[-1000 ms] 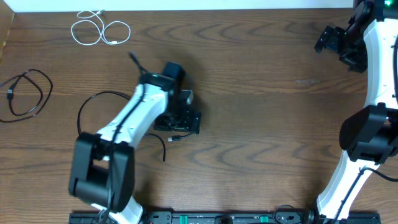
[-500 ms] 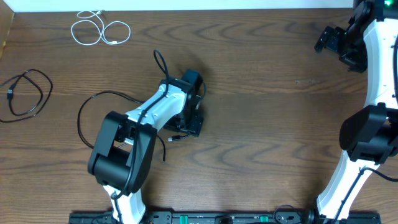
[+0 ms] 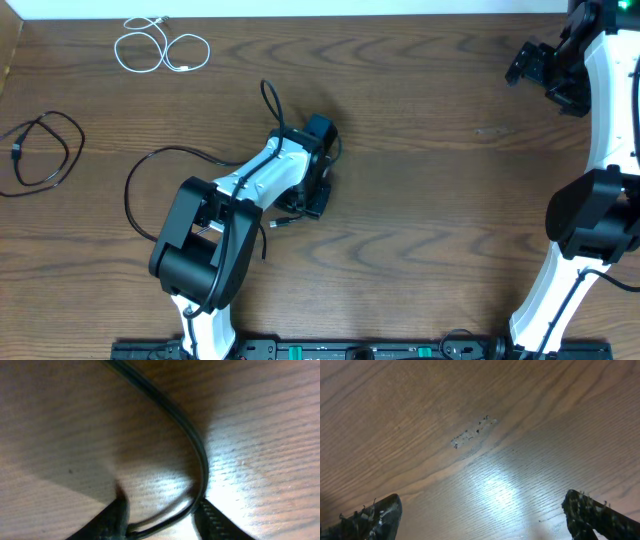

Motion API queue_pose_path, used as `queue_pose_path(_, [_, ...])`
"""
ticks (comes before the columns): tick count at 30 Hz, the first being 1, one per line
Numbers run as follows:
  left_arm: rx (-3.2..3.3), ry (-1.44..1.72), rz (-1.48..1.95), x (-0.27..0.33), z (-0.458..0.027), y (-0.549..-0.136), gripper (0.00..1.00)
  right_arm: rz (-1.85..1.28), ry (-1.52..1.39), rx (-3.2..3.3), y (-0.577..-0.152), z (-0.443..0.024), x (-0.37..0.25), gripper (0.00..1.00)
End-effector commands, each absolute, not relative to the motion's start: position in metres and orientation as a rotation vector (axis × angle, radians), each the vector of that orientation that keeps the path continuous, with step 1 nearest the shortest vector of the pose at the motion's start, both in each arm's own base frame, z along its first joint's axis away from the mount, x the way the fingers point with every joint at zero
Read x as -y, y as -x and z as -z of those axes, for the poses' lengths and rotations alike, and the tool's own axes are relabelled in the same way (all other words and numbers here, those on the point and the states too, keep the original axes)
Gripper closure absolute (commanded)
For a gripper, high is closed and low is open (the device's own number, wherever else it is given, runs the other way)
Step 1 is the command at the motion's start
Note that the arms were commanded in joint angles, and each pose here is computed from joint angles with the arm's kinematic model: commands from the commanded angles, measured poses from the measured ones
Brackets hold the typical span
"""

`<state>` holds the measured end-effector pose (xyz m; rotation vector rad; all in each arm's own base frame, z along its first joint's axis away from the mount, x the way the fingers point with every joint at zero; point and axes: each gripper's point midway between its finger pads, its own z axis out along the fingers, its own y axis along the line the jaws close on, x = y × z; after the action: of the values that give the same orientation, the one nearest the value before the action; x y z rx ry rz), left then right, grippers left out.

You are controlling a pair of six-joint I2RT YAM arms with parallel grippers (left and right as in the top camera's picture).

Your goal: Untangle cables

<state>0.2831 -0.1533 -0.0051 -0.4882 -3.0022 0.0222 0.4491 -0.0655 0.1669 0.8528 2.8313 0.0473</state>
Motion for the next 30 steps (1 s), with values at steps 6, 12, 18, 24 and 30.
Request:
queue_pose_path(6, [2.978,0.477,0.051,0.146,0.031,-0.283,0.90,-0.041,-0.846,-2.845,-0.449,-0.163,0.067,0.01])
queue_pose_path(12, [3.015,0.431,0.237,0.114,0.030,-0.299,0.92,-0.041,-0.846,-2.845,-0.449,-0.163,0.067,0.01])
queue_pose_path(18, [3.027,0.277,0.252,0.082,0.027,-0.310,0.93,-0.041,-0.846,-2.845,-0.449,-0.163,0.067,0.01])
queue_pose_path(24, [3.090,0.106,0.216,0.060,0.001,-0.328,0.93,-0.041,-0.846,-2.845,-0.449,-0.163,0.067,0.01])
queue_pose_path(30, [3.285,-0.106,0.161,0.044,-0.048,-0.359,0.93,-0.041,-0.846,-2.845,-0.449,-0.163,0.067,0.01])
